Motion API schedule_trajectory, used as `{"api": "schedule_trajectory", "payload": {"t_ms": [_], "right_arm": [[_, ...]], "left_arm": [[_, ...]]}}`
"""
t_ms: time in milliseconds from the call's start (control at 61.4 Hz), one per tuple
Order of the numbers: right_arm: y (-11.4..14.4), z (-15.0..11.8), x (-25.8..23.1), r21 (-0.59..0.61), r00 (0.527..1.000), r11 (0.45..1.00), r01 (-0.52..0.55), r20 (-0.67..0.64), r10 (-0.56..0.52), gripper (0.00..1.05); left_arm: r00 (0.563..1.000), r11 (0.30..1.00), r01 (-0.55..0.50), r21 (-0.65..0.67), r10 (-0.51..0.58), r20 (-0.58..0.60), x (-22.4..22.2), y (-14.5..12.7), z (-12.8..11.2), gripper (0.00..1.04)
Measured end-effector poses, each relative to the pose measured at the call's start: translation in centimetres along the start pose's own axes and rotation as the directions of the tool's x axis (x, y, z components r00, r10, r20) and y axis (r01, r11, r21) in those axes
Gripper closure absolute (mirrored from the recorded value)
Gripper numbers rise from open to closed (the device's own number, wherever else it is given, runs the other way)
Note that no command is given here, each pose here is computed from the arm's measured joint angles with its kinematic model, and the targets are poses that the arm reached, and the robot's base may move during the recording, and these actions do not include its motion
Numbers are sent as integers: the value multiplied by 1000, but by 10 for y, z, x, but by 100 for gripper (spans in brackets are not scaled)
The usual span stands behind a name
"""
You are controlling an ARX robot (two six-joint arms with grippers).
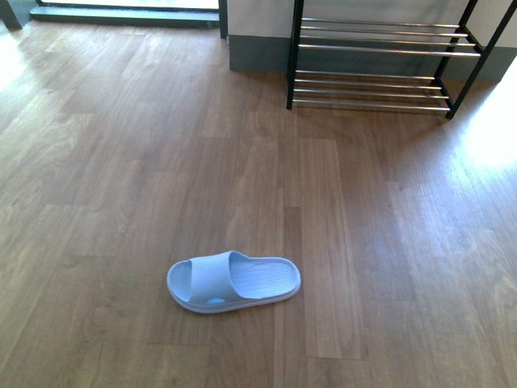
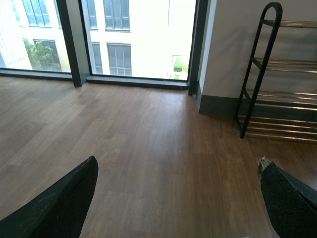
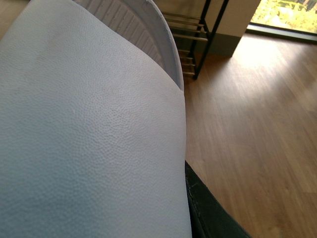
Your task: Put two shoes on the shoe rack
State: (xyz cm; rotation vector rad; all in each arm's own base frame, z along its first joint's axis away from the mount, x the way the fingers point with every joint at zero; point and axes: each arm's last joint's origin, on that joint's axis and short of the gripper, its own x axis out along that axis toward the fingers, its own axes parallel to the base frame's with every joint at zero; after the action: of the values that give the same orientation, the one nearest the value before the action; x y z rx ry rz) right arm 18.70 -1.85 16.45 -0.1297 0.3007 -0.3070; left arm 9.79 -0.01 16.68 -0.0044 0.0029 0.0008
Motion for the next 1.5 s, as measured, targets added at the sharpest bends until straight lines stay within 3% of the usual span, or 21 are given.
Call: {"api": "schedule_trajectory", "payload": {"t_ms": [1498], "right_arm": [[0, -2, 0, -1, 1000, 1000, 2, -6, -2, 103]], "left_arm": [[1000, 1000, 3, 0, -3, 0, 0, 0, 0, 9]]}}
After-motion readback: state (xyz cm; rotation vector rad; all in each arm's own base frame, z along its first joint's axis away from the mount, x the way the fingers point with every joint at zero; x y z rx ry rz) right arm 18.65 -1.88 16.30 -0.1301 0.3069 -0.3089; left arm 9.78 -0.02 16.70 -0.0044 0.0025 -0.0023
